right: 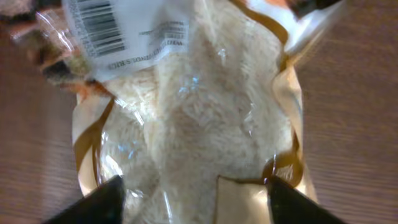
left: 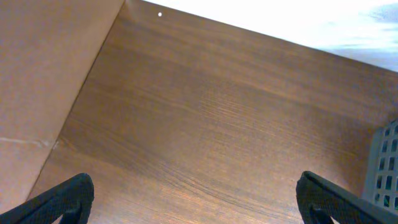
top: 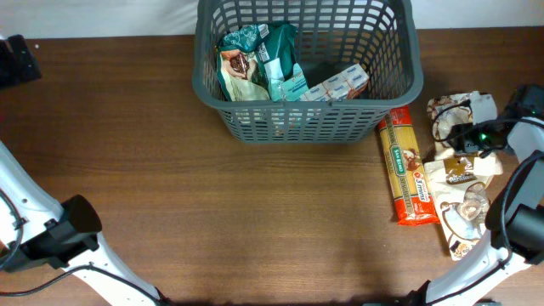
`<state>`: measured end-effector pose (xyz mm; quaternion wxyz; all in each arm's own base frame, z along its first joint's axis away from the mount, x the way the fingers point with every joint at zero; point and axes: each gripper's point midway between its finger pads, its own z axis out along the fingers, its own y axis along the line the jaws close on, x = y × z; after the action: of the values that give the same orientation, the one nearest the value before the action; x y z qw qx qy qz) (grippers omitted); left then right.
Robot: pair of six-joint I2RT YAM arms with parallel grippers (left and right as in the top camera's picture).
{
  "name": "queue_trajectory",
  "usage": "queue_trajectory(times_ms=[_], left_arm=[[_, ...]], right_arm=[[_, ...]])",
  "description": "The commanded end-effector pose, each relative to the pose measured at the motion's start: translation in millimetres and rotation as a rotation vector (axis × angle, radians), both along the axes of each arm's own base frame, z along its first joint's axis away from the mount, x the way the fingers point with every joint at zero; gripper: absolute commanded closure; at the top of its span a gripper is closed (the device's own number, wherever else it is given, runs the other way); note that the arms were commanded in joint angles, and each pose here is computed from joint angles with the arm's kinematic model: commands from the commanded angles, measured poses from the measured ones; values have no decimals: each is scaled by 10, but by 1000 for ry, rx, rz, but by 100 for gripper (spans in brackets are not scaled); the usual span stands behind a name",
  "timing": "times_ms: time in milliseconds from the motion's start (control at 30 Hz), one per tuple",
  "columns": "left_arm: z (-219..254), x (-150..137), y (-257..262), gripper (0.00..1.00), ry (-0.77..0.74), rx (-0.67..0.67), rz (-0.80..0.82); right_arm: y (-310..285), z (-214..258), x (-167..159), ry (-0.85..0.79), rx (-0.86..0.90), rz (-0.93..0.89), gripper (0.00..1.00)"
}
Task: Pack container
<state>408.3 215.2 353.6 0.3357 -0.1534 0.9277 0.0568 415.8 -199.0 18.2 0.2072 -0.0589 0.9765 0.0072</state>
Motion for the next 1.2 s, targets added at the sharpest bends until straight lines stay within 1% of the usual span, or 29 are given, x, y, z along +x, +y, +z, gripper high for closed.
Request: queue_trajectory(times_ms=[0, 67, 167, 200, 233, 333, 467, 600, 767, 867, 1000, 1167], left_arm=[[-47, 19, -33, 1, 7, -26, -2], [-50, 16, -36, 1, 8, -27, -2], [-50, 17, -35, 1, 8, -27, -2], [-50, 16, -36, 1, 8, -27, -2], [-50, 17, -35, 1, 8, -27, -2], [-50, 17, -35, 1, 8, -27, -2], [-47, 19, -34, 1, 6, -26, -2], [-48, 19, -34, 1, 7, -27, -2], [-48, 19, -34, 1, 7, -27, -2], [-48, 19, -35, 1, 7, -27, -2], [-48, 19, -35, 1, 7, -27, -2], [-48, 18, -35, 1, 6, -29, 1]], right_arm=[[-11, -107, -55, 23, 17, -18, 48], [-7, -106, -52, 21, 23, -27, 52], [22, -125, -65, 23, 35, -23, 66], [27, -141, -75, 27, 38, -23, 78], [32, -163, -82, 31, 41, -24, 96], [67, -207, -78, 32, 65, -23, 96], [137, -148, 52, -36, 111, -1, 96], [93, -96, 162, -80, 132, -72, 96], [91, -95, 163, -80, 132, -74, 96], [79, -23, 224, -103, 136, -78, 96], [61, 343, 450, -204, 160, -70, 96], [-18, 1109, 729, -353, 160, -81, 96]])
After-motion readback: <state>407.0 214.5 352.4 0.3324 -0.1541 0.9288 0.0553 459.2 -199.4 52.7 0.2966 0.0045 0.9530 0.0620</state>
